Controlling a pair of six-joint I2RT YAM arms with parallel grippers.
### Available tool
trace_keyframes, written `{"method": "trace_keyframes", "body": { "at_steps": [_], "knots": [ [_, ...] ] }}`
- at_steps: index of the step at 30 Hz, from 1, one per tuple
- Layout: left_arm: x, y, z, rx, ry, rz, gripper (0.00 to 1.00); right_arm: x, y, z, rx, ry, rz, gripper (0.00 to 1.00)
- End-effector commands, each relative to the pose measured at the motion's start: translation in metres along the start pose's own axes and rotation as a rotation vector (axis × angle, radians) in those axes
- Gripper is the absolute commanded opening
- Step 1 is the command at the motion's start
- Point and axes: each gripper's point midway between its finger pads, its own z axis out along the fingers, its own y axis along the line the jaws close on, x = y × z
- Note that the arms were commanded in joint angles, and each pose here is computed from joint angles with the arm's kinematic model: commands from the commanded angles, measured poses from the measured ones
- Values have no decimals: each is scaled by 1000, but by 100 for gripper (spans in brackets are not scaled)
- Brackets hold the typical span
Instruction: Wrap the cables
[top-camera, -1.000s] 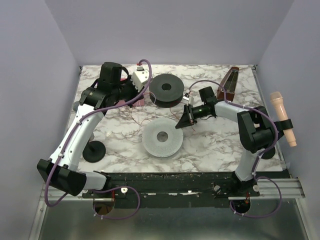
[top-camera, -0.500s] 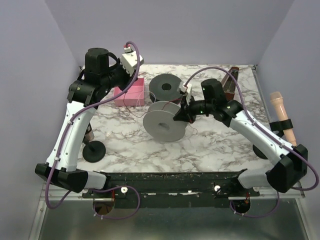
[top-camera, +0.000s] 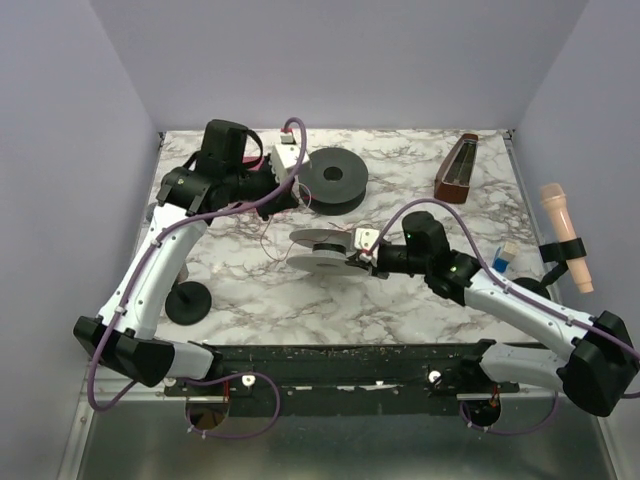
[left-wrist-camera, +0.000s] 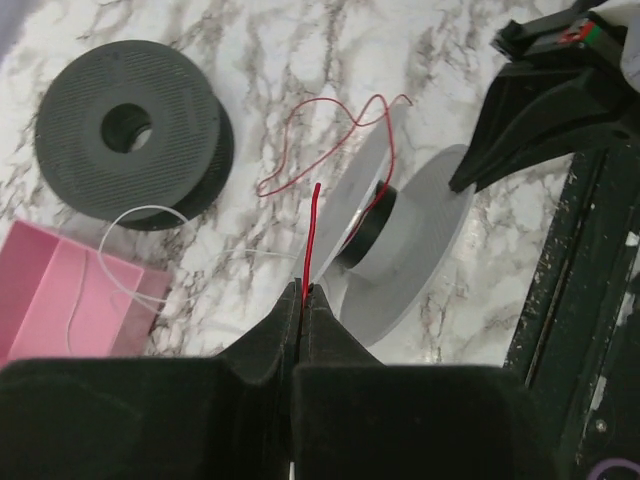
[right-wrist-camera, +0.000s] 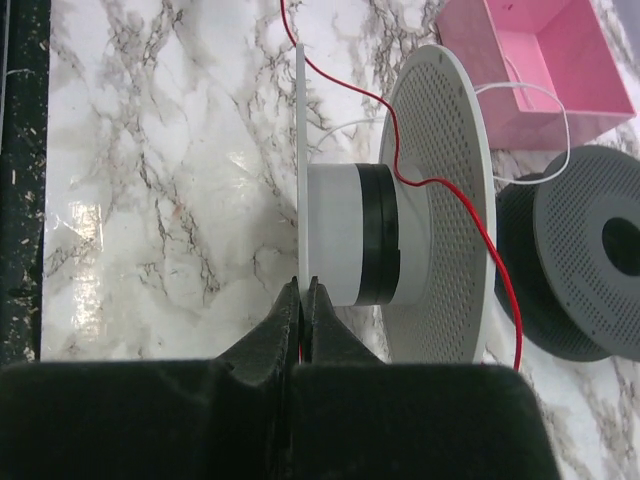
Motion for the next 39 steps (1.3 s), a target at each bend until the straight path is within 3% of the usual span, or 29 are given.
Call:
{"method": "trace_keyframes", "body": {
  "at_steps": [1, 4, 8, 10, 14, 18, 20, 23, 25, 27, 30, 36, 39],
  "knots": [
    [17, -49, 8, 189, 55, 55, 0, -10, -3, 0, 25, -38, -159, 1],
    [17, -54, 3, 209, 72, 91, 0, -11, 3, -4, 4, -29, -143, 1],
    [-39, 27, -34, -205, 25, 158, 0, -27, -4, -19, 37, -19, -62, 1],
    [-110, 66, -75, -439, -146, 200, 0, -29, -6, -21, 16, 16, -16, 1],
    [-240, 70, -142, -566, -542, 282, 0, -19, -1, -11, -47, 66, 34, 1],
    [-308, 73, -202, -707, -826, 275, 0, -31, 10, -9, -111, 5, 26, 1],
    [-309, 94, -218, -853, -832, 275, 0, -35, 13, -10, -130, -15, 21, 1],
    [-291, 140, -229, -1119, -743, 272, 0, -39, 26, -12, -206, -34, 15, 1],
    [-279, 157, -221, -1187, -659, 318, 0, -45, 32, -14, -246, -51, 23, 1],
    [-264, 158, -199, -1113, -571, 333, 0, -48, 32, -16, -243, -60, 21, 1],
    [-223, 133, -145, -843, -427, 299, 0, -45, 28, -19, -185, -72, -19, 1],
    [-116, -4, -61, -46, -194, 306, 0, -29, 23, -15, -139, -55, -56, 1],
    [-66, -51, -40, 150, -78, 284, 0, -29, 25, -14, -153, -59, -60, 1]
  ]
}}
